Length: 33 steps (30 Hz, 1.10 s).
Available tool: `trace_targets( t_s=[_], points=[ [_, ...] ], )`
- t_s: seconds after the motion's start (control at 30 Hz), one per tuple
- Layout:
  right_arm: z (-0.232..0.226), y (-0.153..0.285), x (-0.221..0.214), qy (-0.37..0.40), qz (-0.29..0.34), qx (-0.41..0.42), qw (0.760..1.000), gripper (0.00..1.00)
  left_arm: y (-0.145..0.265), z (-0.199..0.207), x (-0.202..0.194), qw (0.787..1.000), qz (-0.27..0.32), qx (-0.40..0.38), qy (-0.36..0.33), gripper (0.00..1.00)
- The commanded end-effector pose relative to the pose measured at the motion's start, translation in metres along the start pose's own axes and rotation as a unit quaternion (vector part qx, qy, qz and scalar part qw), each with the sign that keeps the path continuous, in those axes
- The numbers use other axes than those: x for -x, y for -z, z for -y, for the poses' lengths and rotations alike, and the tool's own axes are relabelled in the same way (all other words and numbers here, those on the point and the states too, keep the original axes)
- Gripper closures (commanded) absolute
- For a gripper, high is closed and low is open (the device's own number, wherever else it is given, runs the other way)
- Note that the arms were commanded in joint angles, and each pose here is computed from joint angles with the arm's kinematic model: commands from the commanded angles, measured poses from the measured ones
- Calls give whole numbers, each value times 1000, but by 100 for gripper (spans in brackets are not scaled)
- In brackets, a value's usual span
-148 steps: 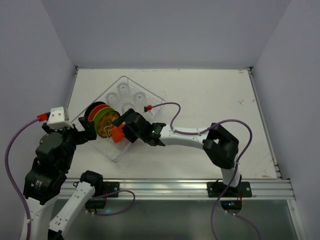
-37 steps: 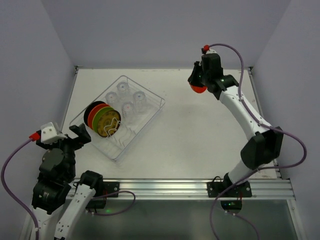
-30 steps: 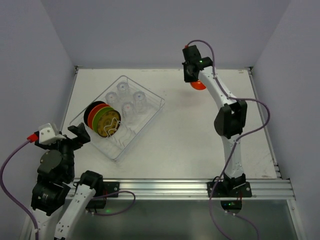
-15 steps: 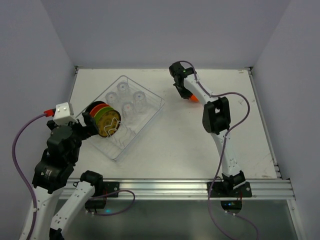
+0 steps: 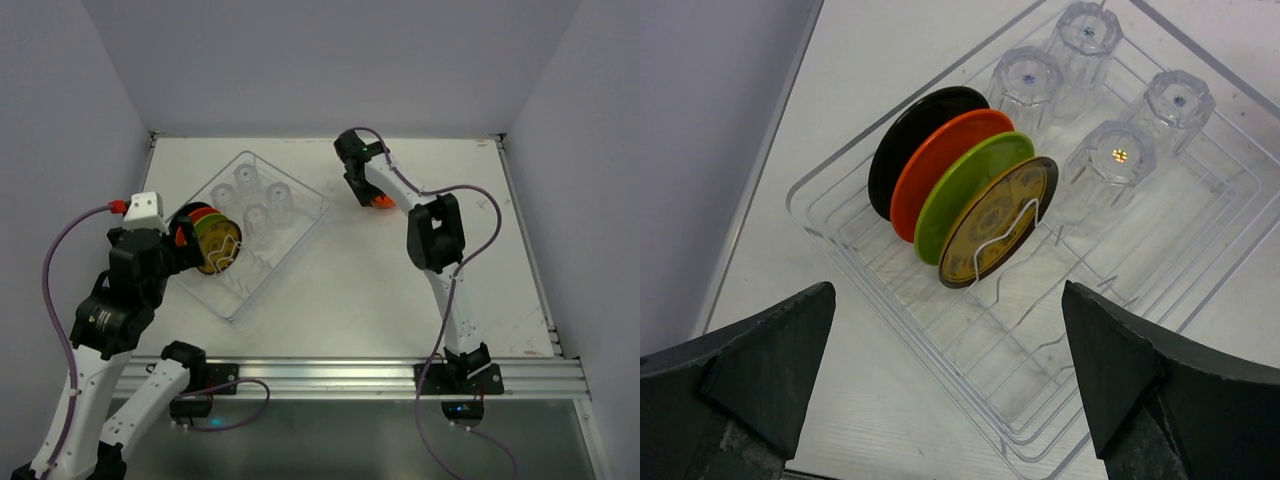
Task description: Unload the mixed dishes from the dish rack
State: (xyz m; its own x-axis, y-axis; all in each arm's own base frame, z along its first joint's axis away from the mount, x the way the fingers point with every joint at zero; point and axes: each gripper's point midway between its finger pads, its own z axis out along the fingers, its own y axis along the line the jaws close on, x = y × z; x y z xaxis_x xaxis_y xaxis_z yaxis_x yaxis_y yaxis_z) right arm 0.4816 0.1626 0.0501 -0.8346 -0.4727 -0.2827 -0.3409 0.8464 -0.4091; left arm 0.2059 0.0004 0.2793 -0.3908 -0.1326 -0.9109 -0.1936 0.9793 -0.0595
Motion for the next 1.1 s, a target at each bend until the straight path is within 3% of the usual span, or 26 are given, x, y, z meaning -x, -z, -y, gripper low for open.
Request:
trace_targets(
  t_s=[0.0,0.13,0.2,0.23,0.27,0.3,0.33,0.37,0.4,0.43,0.47,0.57,0.67,0.73,0.77,0.83,0.87,0.9,1.07],
  points=[
    [48,95,36,-68,111,-5,991,59,-2,10,4,999,-17,-19,-19,0],
    [82,170,31,-153,175,10,973,56,-20,20,7,998,-44,-15,-43,0],
    [85,187,13,-178,192,29,965,41,-33,20,7,996,-60,4,-58,0],
    [100,233,4,-210,244,42,946,26,-39,21,6,996,-66,8,-67,0],
    [102,249,4,-227,284,58,930,17,-49,23,-2,992,-85,9,-93,0],
    [81,233,-21,-220,268,88,934,14,-54,25,-9,990,-97,5,-106,0],
    [92,272,-37,-242,324,105,909,9,-61,26,-17,987,-108,6,-120,0],
    [90,282,-38,-249,365,120,889,8,-69,26,-24,982,-124,9,-138,0],
    [65,254,-65,-235,346,145,897,9,-75,25,-28,981,-131,17,-145,0],
    [71,281,-81,-241,396,157,872,11,-80,27,-31,978,-139,17,-153,0],
    [54,255,-96,-239,401,166,869,13,-89,28,-38,974,-156,22,-165,0],
    [38,260,-127,-250,446,206,835,11,-103,24,-41,967,-170,48,-186,0],
    [21,263,-141,-235,452,248,824,11,-117,27,-45,961,-179,52,-203,2],
    [16,267,-143,-228,454,263,820,13,-124,32,-44,959,-184,45,-209,7],
    [15,270,-142,-226,456,268,818,14,-131,32,-51,953,-201,51,-219,17],
    [12,273,-140,-216,458,275,817,17,-136,25,-53,947,-219,68,-225,25],
    [9,273,-141,-211,456,282,817,18,-141,25,-58,943,-232,69,-230,41],
    [7,273,-141,-208,453,286,818,19,-143,27,-59,941,-237,66,-232,46],
    [3,272,-143,-204,455,295,815,20,-144,30,-69,938,-250,52,-233,47]
  ],
)
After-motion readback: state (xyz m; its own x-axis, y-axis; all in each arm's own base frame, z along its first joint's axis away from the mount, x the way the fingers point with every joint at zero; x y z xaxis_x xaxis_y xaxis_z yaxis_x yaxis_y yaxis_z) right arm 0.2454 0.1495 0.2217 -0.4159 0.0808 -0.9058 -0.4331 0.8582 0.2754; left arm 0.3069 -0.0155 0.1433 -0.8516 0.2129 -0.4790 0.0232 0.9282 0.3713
